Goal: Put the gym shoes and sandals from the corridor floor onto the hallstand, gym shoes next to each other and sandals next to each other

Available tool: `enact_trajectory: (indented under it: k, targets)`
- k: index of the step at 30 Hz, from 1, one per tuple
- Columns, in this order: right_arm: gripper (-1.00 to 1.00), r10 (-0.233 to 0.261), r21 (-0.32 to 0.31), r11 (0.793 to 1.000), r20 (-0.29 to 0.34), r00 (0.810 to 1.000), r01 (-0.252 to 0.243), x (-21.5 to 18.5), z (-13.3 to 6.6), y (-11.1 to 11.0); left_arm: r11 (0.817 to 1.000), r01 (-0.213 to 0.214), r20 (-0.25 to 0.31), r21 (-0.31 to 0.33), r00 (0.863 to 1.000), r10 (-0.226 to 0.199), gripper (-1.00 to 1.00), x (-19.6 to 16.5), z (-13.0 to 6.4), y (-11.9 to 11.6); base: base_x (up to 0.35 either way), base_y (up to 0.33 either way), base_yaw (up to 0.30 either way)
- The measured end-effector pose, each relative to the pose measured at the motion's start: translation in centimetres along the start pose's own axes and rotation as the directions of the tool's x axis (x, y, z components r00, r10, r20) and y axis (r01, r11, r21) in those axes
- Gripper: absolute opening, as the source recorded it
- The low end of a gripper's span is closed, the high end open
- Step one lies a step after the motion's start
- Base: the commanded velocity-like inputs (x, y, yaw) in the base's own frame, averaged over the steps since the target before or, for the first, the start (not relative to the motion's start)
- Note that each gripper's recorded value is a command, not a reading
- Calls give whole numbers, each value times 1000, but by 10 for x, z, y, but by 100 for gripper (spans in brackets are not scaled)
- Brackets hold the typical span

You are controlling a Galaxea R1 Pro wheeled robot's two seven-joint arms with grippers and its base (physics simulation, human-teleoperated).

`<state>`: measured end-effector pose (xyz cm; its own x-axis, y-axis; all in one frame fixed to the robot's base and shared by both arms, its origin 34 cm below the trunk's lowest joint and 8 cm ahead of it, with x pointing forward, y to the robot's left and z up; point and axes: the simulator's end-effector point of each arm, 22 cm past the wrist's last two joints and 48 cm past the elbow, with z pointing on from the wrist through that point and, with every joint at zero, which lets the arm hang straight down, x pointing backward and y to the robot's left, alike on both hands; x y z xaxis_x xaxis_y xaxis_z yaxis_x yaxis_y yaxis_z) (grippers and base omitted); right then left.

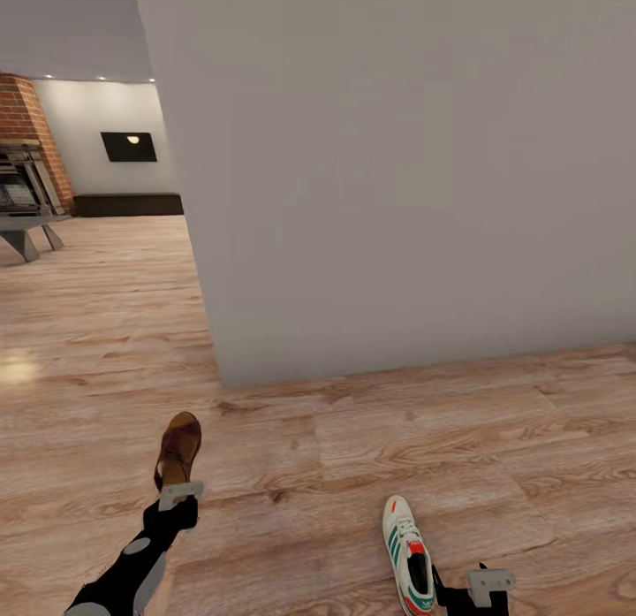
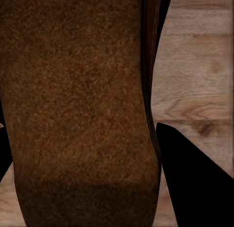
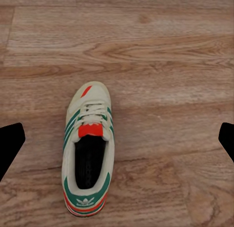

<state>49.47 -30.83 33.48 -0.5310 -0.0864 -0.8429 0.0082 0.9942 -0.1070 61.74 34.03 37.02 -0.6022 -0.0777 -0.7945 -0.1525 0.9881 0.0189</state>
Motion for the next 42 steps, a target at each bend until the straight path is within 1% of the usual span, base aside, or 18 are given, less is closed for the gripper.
enact_trajectory:
  k: [2, 3, 6, 12, 19, 24, 26, 27, 31, 35, 36, 39, 42]
  targets:
    - [100, 0, 0, 1000, 1, 1000, 0, -1, 0, 0, 1000, 8, 7, 16, 1000, -8, -100, -13, 4, -12, 0, 0, 2]
    - [100, 0, 0, 1000, 2, 1000, 0, -1, 0, 0, 1000, 11, 9, 28, 1000, -11, -100, -16, 5, -22, 7, 0, 2]
    - [100, 0, 0, 1000, 3, 1000, 0, -2, 0, 0, 999, 19, 8, 49, 1000, -19, -100, -18, 5, -39, 123, -61, 1]
    - [100, 0, 0, 1000, 5, 1000, 0, -2, 0, 0, 998, 21, 4, 58, 1000, -21, -100, -16, 4, -47, 205, -109, 0]
    - [100, 2, -2, 1000, 4, 1000, -2, -2, 0, 3, 998, 13, 8, 65, 1000, -14, -100, -19, 4, -50, 14, -7, 19]
    - [100, 9, -7, 1000, -2, 1000, -9, 11, 4, 10, 996, 11, 19, 91, 1000, -13, -100, -21, 13, -60, 0, 0, 161]
    - [100, 10, -8, 1000, -6, 1000, -10, 17, 5, 11, 993, 11, 21, 117, 1000, -13, -100, -23, 17, -68, 0, 0, 174]
    - [100, 11, -7, 1000, -12, 1000, -11, 20, 6, 12, 990, 11, 17, 141, 1000, -14, -100, -26, 19, -77, 0, 0, 177]
    - [100, 11, -6, 1000, -44, 999, -12, 37, 9, 13, 983, 22, -4, 181, 1000, -21, -100, -23, 24, -96, 0, 0, 178]
    - [100, 11, -3, 1000, -93, 996, -12, 49, 16, 13, 978, 22, -19, 205, 1000, -18, -100, -14, 28, -109, 0, 0, 179]
    - [100, 11, -2, 1000, -106, 994, -11, 49, 19, 13, 977, 10, -22, 212, 1000, -6, -100, -11, 29, -112, 0, 0, 179]
    - [100, 10, -2, 1000, -120, 993, -10, 55, 23, 13, 976, -9, -26, 217, 1000, 15, -100, -2, 32, -116, 0, 0, 179]
    - [100, 9, -2, 1000, -130, 991, -10, 64, 26, 13, 975, -20, -29, 220, 999, 27, -100, 7, 35, -118, 0, 0, 179]
